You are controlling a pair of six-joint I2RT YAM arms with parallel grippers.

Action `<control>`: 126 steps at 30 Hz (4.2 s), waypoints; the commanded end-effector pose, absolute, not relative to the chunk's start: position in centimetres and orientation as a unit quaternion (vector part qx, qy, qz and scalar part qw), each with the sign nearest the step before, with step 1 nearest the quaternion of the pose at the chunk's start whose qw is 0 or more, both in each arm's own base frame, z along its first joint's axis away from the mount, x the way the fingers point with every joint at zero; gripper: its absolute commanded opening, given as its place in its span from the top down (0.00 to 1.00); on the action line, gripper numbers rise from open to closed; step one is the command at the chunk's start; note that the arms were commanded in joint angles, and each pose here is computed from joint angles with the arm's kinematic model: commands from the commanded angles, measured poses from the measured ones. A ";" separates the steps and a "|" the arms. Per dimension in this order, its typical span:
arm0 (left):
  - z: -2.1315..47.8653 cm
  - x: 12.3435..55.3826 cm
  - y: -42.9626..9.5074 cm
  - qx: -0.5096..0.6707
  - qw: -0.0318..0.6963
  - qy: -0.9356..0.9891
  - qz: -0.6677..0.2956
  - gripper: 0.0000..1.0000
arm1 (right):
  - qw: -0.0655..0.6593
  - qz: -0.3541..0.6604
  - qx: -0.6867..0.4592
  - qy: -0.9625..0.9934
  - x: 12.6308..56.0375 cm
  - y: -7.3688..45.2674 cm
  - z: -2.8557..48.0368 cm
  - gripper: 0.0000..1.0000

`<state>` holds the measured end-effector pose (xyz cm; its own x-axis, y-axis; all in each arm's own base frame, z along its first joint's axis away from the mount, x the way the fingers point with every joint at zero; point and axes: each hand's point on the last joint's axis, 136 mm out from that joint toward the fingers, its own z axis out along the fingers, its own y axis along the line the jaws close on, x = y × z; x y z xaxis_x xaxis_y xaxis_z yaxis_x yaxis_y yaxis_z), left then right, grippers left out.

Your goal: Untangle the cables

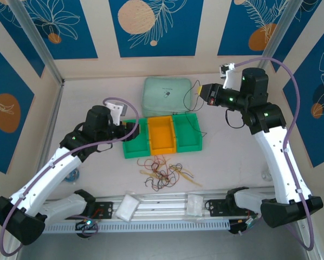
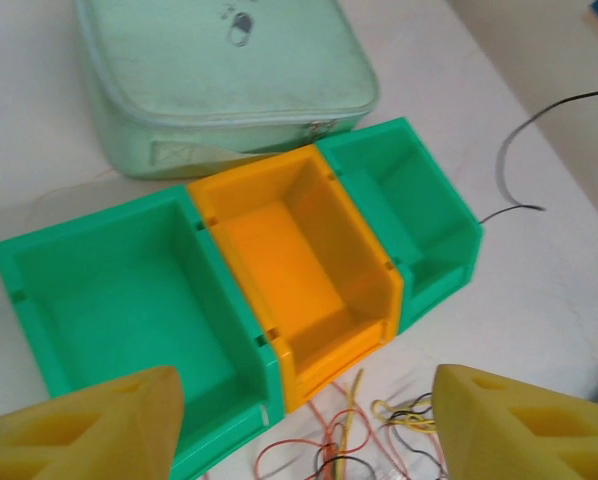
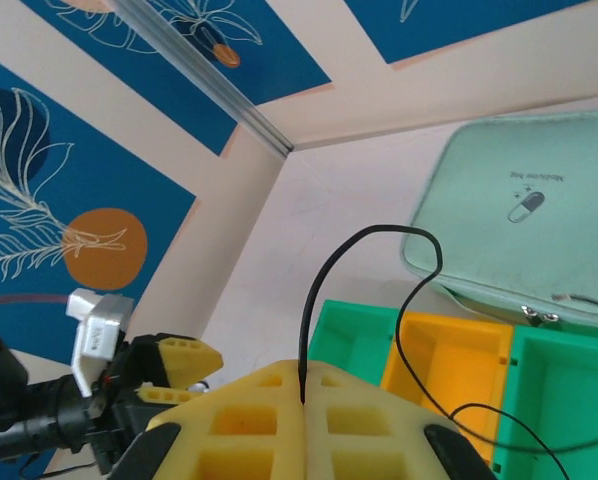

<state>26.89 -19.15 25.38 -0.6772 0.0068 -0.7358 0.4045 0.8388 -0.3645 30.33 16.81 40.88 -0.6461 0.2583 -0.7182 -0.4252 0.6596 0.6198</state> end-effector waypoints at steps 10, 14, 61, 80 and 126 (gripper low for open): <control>25.1 27.3 -16.4 0.113 0.397 0.891 -0.188 0.12 | 0.421 0.400 -0.059 0.812 31.0 17.2 40.7 0.94; 25.6 27.4 -16.2 0.113 0.408 0.886 -0.187 0.10 | 0.444 0.379 -0.072 0.809 30.9 16.6 42.9 0.94; 27.5 28.5 -16.9 0.120 0.436 0.870 -0.196 0.08 | 0.474 0.260 -0.123 0.832 30.2 15.5 42.5 0.94; 27.6 28.2 -16.6 0.123 0.437 0.870 -0.191 0.08 | 0.384 0.286 -0.098 0.873 34.5 17.5 33.3 0.94; 22.0 27.5 -16.8 0.159 0.359 0.905 -0.162 0.10 | 0.135 0.152 -0.077 0.976 36.1 17.4 10.6 0.79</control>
<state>27.83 -17.01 23.16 -0.6715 0.1486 -0.7259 0.3949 0.9007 -0.1810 35.79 17.53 9.54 -0.9579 -0.0960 -0.2706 -0.1784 0.9375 0.2989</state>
